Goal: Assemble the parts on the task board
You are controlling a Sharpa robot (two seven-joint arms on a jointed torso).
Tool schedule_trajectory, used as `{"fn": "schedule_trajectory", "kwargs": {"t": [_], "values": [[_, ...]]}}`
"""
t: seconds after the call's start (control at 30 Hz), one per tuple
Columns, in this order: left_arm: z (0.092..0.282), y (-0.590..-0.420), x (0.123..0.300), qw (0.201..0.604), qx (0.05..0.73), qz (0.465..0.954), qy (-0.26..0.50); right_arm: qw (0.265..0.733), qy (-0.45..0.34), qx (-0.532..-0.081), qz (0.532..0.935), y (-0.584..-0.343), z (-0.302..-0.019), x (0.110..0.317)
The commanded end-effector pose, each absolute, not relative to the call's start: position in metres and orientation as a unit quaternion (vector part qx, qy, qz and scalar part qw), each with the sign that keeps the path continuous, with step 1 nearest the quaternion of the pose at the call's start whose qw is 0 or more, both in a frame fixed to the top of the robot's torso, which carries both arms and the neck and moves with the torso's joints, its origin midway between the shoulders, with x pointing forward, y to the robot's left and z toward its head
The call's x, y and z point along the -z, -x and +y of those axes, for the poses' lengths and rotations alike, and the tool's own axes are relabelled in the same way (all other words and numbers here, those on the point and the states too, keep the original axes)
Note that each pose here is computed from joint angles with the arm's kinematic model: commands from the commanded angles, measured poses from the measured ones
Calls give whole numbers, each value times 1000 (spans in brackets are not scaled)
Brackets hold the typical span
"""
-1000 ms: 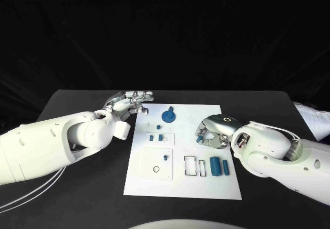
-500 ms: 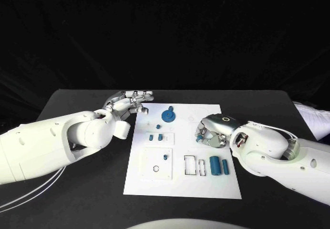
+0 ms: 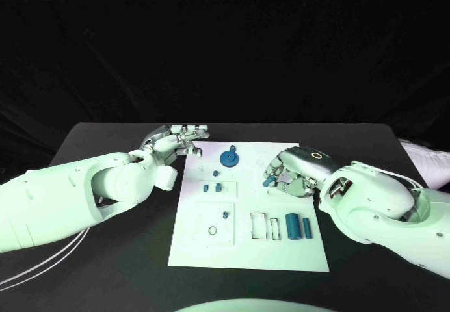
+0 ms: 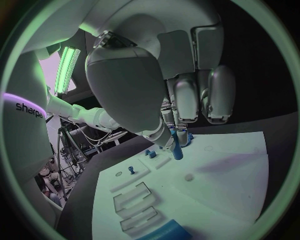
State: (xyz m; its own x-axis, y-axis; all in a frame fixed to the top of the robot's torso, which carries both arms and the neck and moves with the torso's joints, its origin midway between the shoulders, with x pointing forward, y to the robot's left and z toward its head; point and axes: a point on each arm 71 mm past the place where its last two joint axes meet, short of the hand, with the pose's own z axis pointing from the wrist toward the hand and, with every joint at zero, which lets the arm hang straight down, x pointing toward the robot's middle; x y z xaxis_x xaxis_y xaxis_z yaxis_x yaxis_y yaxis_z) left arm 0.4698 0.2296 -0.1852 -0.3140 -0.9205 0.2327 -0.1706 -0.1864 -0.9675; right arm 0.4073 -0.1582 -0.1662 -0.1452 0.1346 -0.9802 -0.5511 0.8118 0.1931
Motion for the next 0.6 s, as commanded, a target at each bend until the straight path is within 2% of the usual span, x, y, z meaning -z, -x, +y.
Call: {"fn": "schedule_trajectory", "kwargs": {"t": [0.03, 0.33, 0.6], "values": [[227, -469, 185, 309, 600, 553, 489, 636, 134, -301, 698, -400, -150, 159], [224, -469, 185, 306, 601, 554, 488, 608, 169, -363, 686, -381, -101, 155], [223, -469, 185, 305, 602, 555, 487, 562, 200, -393, 700, -370, -62, 178]]}}
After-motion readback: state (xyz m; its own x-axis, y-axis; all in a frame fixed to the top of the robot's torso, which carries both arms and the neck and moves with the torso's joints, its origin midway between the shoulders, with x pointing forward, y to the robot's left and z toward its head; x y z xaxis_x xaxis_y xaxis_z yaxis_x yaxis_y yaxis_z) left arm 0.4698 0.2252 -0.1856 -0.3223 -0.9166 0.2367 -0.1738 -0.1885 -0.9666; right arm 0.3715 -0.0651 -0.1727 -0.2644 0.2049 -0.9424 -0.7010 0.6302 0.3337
